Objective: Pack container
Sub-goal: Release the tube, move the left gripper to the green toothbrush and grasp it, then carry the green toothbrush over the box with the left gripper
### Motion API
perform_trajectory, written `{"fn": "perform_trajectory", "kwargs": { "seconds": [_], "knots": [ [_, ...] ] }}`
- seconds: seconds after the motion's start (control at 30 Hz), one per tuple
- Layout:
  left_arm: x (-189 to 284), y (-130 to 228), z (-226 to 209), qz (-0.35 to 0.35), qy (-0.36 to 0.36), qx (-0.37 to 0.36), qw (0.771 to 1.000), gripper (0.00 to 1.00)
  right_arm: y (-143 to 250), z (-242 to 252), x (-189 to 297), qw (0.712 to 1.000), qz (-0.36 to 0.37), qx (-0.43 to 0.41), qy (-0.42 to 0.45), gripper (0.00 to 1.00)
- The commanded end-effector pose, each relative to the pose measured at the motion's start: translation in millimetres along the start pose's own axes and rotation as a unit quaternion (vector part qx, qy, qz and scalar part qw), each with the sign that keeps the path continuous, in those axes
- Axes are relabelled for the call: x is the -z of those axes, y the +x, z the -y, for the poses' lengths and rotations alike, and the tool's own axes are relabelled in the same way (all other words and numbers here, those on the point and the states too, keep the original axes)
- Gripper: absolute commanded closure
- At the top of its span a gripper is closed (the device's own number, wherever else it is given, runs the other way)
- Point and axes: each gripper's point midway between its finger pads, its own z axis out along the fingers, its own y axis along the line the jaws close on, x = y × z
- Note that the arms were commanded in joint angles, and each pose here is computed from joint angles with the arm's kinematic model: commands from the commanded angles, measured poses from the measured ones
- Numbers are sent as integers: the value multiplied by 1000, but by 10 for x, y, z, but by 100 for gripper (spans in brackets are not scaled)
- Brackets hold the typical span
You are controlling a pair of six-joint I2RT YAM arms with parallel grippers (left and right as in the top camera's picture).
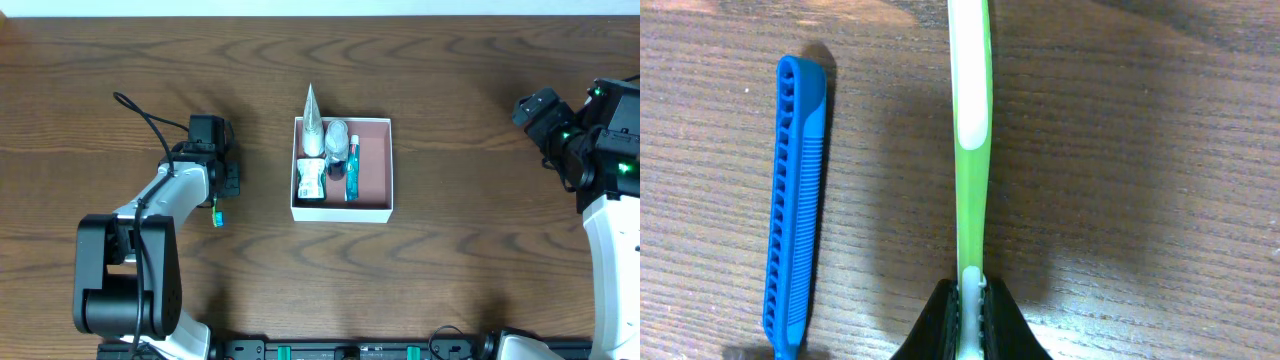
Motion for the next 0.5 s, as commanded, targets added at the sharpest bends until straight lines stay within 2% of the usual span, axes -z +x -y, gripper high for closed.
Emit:
{"fn": "perform_trajectory", "kwargs": {
  "seconds": [0.0,0.2,0.33,0.47],
  "knots": [
    [-86,189,-21,-38,-5,-5,999,94,-39,-3,30,1000,7,2,1,1],
    [275,-17,-21,-17,5,6,1000,94,-39,-3,30,1000,7,2,1,1],
    [781,-261,113,38,62,11,997,94,-39,-3,30,1000,7,2,1,1],
    [1415,-460,330,118,135,2,984,94,-39,-3,30,1000,7,2,1,1]
  ]
}}
